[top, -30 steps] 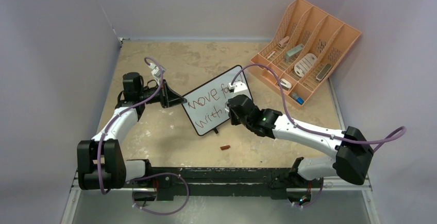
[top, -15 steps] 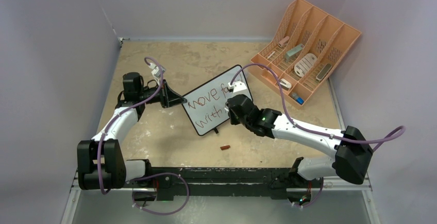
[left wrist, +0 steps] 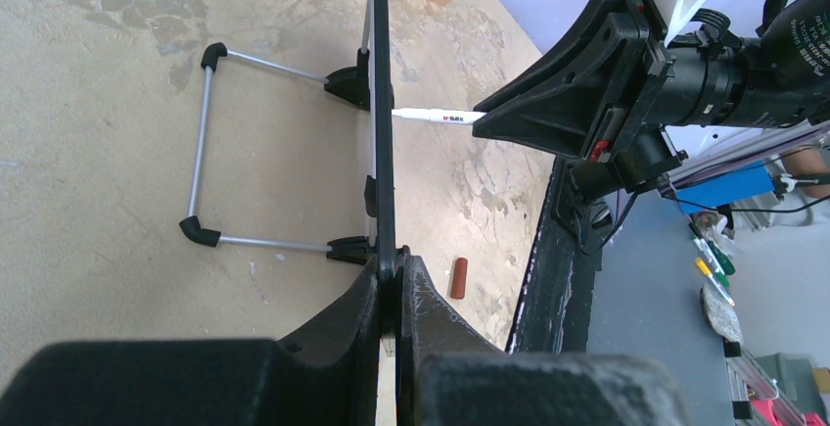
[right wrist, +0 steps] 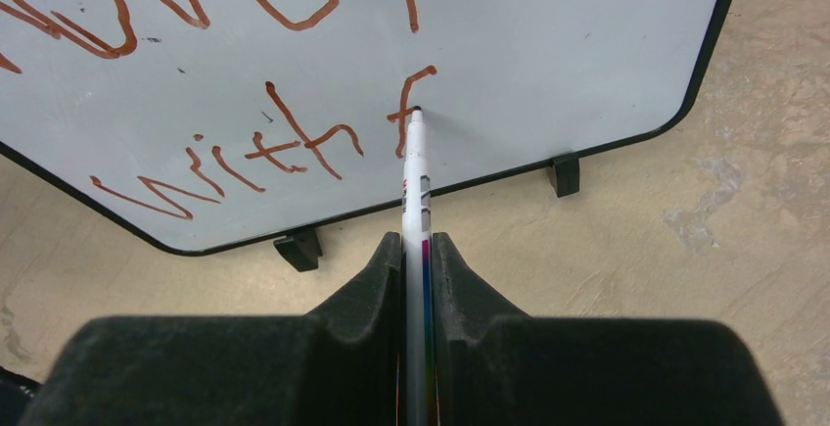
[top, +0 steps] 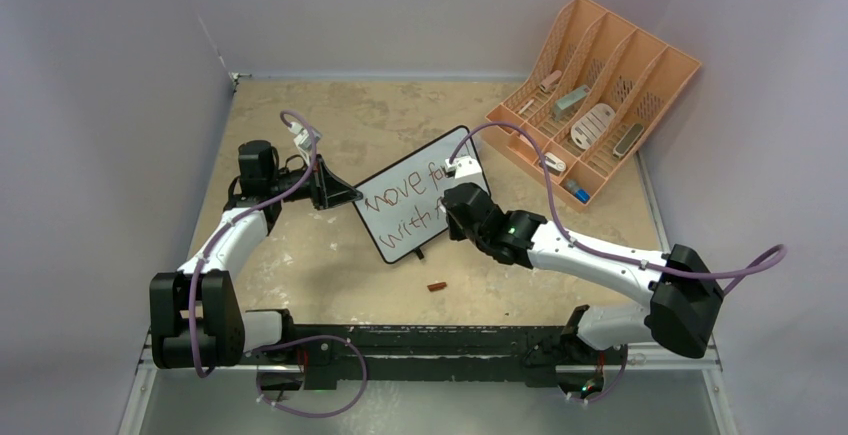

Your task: Write a sentence on the whiteboard

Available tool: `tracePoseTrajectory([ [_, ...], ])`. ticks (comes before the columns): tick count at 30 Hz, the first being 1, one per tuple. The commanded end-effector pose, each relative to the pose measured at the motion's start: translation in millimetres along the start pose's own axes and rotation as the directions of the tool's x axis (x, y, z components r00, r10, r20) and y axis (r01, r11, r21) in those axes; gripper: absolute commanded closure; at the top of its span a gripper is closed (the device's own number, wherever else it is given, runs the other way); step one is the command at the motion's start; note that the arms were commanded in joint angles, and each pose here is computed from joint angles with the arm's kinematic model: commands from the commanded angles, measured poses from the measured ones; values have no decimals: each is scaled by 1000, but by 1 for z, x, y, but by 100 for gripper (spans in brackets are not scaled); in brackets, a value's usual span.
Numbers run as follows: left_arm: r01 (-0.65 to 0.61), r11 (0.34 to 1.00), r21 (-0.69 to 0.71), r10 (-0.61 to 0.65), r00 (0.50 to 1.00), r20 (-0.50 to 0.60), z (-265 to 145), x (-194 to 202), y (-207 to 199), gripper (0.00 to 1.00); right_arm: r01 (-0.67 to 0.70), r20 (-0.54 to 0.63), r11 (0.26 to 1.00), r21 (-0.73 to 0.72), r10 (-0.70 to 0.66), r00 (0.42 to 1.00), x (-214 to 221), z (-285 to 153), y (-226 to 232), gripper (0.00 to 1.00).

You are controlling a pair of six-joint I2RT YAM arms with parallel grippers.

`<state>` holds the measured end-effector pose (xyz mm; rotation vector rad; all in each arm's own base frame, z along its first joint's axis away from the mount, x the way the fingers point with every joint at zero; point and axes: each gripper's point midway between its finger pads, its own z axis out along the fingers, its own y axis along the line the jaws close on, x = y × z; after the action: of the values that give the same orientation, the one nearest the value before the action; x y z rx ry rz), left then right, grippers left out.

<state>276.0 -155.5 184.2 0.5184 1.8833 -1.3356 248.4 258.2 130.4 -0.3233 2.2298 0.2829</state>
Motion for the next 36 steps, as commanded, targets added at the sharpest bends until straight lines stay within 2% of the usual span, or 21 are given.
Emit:
tracePoseTrajectory([
  [1,-43,999,1,43,999,5,0,-7,-1,100,-34,57,999,20,33,998,-21,-4,-3,100],
  [16,-44,999,-33,43,999,-4,-7,-11,2,100,-33,66,999,-33,35,997,-26,-23,-2,100],
  [25,-63,989,-133,59,998,-30,-13,-10,15,100,-29,55,999,-45,31,998,-20,-26,-3,100],
  [36,-62,990,-128,60,998,-25,-13,-11,14,100,-38,18,999,-29,38,999,-5,-19,-6,100],
])
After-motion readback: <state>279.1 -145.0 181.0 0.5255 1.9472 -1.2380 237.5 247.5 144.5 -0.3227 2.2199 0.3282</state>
